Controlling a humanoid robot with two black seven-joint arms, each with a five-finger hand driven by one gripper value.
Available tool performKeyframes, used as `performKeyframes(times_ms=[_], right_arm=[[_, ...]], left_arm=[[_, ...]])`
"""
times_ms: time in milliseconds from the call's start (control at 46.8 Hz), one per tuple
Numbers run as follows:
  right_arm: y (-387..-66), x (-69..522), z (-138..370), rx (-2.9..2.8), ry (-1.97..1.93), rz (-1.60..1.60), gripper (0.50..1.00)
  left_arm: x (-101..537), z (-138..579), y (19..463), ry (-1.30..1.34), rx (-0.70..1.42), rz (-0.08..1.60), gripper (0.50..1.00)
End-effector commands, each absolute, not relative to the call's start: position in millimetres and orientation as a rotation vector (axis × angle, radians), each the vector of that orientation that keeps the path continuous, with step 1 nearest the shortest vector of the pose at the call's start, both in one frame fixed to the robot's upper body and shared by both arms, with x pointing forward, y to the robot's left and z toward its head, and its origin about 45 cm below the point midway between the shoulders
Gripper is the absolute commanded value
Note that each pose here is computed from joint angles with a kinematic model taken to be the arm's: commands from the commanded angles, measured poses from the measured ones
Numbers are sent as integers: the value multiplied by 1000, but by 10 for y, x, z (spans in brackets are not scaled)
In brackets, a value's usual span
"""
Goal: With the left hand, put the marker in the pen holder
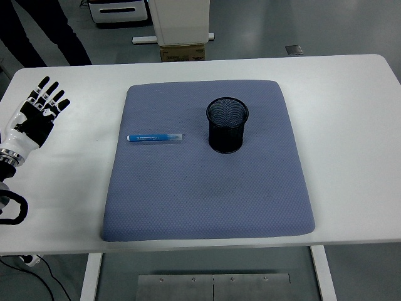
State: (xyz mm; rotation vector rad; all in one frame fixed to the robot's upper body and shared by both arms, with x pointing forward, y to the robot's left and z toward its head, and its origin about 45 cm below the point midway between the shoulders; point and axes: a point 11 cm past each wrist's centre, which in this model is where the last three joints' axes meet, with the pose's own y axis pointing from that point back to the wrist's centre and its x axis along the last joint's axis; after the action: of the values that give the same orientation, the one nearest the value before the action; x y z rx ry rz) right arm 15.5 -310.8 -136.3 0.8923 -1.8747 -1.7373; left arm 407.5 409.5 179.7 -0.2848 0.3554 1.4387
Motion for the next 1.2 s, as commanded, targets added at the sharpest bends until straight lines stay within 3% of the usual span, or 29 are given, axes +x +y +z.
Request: performKeyframes(times_ms=[0, 1175], right_arm=[[-3107, 156, -1362, 893, -1875, -1738, 1000], [-3107, 156, -1362, 893, -1875, -1738, 1000]], left_arm=[[4074, 1796, 4089, 357, -287, 1435, 1000], [4199, 2147, 4245, 288, -400, 1459, 1000]])
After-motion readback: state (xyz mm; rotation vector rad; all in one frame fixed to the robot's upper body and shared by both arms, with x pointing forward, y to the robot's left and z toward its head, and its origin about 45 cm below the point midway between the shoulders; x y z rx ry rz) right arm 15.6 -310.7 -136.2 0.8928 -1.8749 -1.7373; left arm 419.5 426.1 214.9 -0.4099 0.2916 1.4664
